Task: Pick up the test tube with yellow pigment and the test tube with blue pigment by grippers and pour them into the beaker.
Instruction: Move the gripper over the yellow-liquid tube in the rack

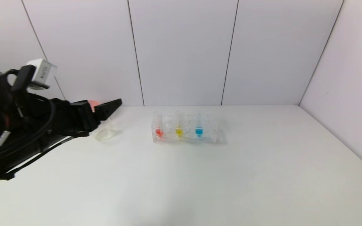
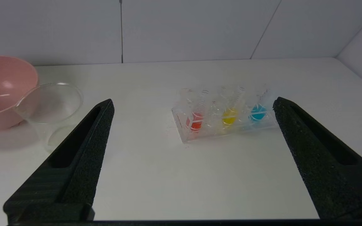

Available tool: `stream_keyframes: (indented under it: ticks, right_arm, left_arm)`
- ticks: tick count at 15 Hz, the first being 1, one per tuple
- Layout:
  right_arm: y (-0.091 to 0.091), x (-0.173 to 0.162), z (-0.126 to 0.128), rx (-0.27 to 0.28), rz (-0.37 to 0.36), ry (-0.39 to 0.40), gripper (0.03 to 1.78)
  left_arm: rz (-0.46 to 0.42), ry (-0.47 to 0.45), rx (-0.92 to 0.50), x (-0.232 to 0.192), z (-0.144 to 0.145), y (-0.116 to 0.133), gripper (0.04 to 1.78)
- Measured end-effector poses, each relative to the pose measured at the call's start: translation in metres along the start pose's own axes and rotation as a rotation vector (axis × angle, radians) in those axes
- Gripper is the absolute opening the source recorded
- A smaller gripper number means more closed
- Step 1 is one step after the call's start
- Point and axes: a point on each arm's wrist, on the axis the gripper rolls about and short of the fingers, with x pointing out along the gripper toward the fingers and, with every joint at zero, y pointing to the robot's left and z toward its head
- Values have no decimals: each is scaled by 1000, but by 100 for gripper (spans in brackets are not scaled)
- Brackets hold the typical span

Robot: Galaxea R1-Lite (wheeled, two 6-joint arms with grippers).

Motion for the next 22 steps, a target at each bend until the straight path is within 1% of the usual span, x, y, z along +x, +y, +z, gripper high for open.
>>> stream_keyframes:
  ticks: [4, 7, 9, 12, 15, 19, 22]
  right_arm:
    - [0, 0, 0, 0, 0, 0, 171]
    - [0, 0, 0, 0, 0, 0, 171]
    - [0, 0, 0, 0, 0, 0, 171]
    - [0, 0, 0, 0, 0, 0, 171]
    - [0, 0, 0, 0, 0, 0, 171]
    - [0, 0, 0, 0, 0, 0, 171]
    - [0, 0, 0, 0, 0, 0, 171]
  left_arm:
    - [-21, -15, 6, 59, -43, -35, 176]
    - [-26, -9, 11, 89, -74, -59, 176]
    - [-25, 3, 19, 106, -89, -69, 176]
    - [-32, 25, 31, 120, -103, -76, 176]
    - [-17, 39, 38, 131, -114, -78, 176]
    - [-12, 35, 36, 146, -121, -82, 176]
    - [20, 22, 36, 160, -126, -84, 176]
